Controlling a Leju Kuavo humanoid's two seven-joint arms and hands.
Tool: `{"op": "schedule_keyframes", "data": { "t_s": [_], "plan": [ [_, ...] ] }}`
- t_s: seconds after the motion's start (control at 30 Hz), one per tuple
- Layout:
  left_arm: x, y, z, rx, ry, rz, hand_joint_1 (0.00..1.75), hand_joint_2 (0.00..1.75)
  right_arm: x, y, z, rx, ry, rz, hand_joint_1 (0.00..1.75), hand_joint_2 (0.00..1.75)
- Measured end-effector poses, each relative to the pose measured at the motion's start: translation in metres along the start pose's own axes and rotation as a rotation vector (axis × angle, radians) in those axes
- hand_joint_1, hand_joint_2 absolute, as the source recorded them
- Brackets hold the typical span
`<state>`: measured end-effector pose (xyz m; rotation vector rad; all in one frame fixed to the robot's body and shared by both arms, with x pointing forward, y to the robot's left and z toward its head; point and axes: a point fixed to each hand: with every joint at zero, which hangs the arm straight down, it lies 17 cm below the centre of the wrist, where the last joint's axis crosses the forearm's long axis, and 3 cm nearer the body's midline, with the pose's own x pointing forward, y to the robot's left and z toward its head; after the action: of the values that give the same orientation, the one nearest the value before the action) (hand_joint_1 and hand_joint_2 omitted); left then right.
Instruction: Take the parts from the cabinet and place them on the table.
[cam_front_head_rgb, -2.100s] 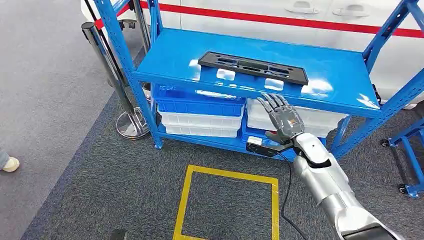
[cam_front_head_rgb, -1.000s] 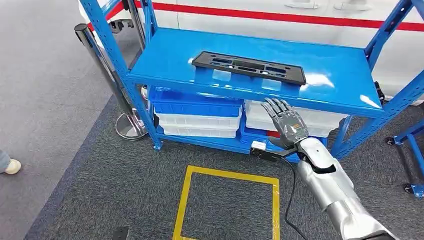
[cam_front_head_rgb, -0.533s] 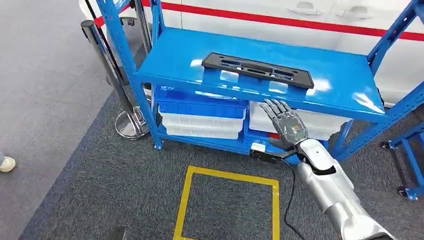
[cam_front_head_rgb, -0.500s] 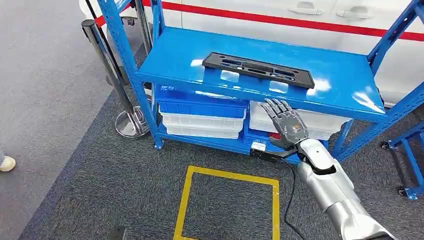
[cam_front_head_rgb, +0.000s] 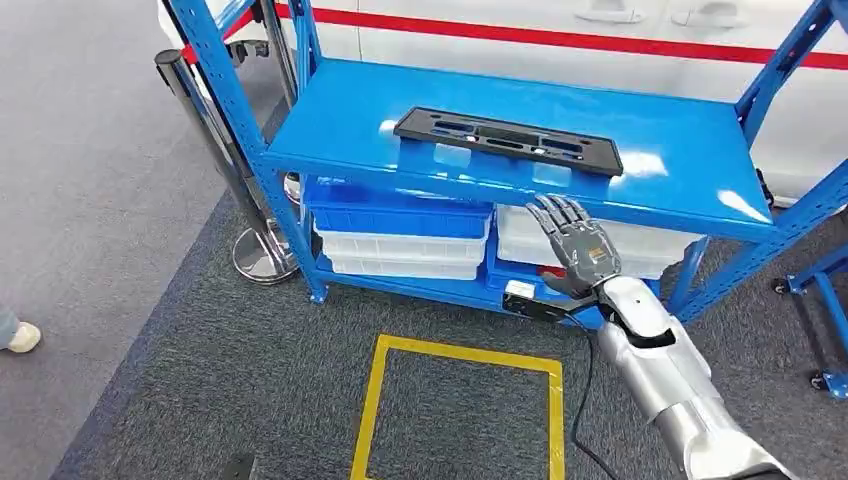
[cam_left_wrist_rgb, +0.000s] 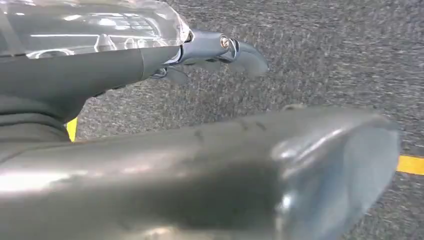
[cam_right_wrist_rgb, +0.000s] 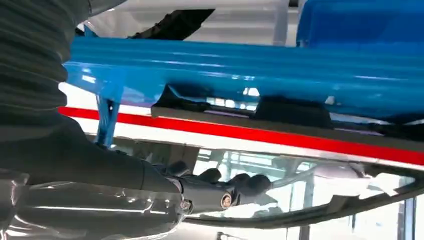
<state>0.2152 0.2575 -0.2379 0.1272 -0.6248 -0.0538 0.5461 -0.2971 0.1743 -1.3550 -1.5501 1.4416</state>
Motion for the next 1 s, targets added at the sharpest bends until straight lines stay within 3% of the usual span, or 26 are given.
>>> {"op": "schedule_keyframes", "data": {
  "t_s": [1.0],
  "plan": [
    [0.002,0.000,-0.001,0.001,-0.002,0.011,0.00,0.00,-0.013,0.000,0.003,0.002,0.018,0.010,0.00,1.75]
  ]
}}
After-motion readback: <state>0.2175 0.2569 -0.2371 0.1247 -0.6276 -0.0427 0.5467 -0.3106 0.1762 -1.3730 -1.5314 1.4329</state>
